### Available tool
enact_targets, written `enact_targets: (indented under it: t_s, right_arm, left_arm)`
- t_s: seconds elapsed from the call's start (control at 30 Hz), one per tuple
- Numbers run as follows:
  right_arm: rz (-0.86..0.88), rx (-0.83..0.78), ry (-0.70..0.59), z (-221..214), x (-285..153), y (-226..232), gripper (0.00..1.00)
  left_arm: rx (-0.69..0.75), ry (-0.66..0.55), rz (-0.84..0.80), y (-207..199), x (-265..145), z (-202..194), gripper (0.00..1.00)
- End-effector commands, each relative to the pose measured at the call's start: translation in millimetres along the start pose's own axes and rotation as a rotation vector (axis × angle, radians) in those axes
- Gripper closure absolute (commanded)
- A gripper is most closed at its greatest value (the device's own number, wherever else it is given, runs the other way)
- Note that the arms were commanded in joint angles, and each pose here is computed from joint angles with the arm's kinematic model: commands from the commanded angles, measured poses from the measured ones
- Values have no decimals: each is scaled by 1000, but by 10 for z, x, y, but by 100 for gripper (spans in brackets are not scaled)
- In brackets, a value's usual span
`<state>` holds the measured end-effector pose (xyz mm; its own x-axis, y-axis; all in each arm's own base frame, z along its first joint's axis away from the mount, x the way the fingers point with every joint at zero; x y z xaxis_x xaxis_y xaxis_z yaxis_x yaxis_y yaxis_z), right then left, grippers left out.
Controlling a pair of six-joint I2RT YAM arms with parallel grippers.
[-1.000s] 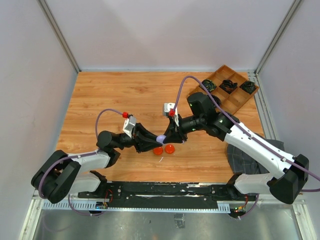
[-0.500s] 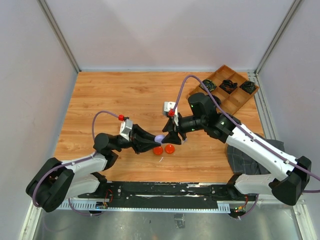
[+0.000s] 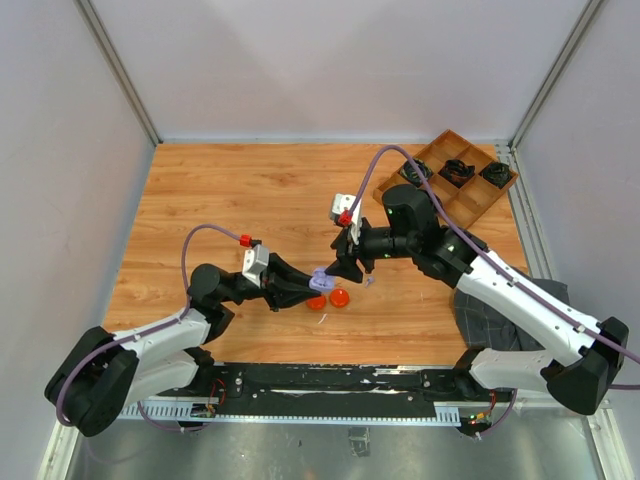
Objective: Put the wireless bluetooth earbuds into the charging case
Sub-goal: Open the charging case, then pick up the earbud from the center of the board.
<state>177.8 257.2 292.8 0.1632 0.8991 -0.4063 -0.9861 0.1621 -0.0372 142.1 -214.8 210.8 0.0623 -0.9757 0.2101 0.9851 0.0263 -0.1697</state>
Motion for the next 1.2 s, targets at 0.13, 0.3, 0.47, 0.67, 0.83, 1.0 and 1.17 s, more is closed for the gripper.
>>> enact_targets:
  t_s: [0.13,0.3,0.47,0.67,0.83,1.0,1.17]
  right_arm:
    - [-127,-1,-39,157,-69,-166,39]
    - [-176,56,-18,184,-151,-180,32]
    - [-334,192,73,-83,-220,-281,29]
    - [-525,352,236,-566,-214,-456,29]
    - [-642,459,390,-931,-131,-560,30]
    - [-686,578,497,-1191,3,-620,32]
    - [-712,694,590,-1486,108,-673,35]
  left_arm:
    - [56,-3,-6,-21,-14,-7,100]
    - [99,-16,143,169,-48,-49,100]
    - [160,-71,266,262,-174,-141,100]
    - [205,-87,332,296,-280,-221,100]
    - [221,-86,355,315,-318,-267,100]
    - [193,-68,328,315,-283,-304,100]
    - [200,-59,342,328,-302,-329,100]
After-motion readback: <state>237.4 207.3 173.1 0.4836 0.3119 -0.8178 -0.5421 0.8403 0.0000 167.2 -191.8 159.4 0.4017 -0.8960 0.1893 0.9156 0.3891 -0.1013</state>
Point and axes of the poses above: each gripper's point midway between its finger pads, its own x axis out along the fingers, its own y axis along the line the jaws close on, z = x × y, the point moved 6 cm from there along -x, back along the fingers, and after that the axes turned 2 degrees about -x, right-handed, at the moved point
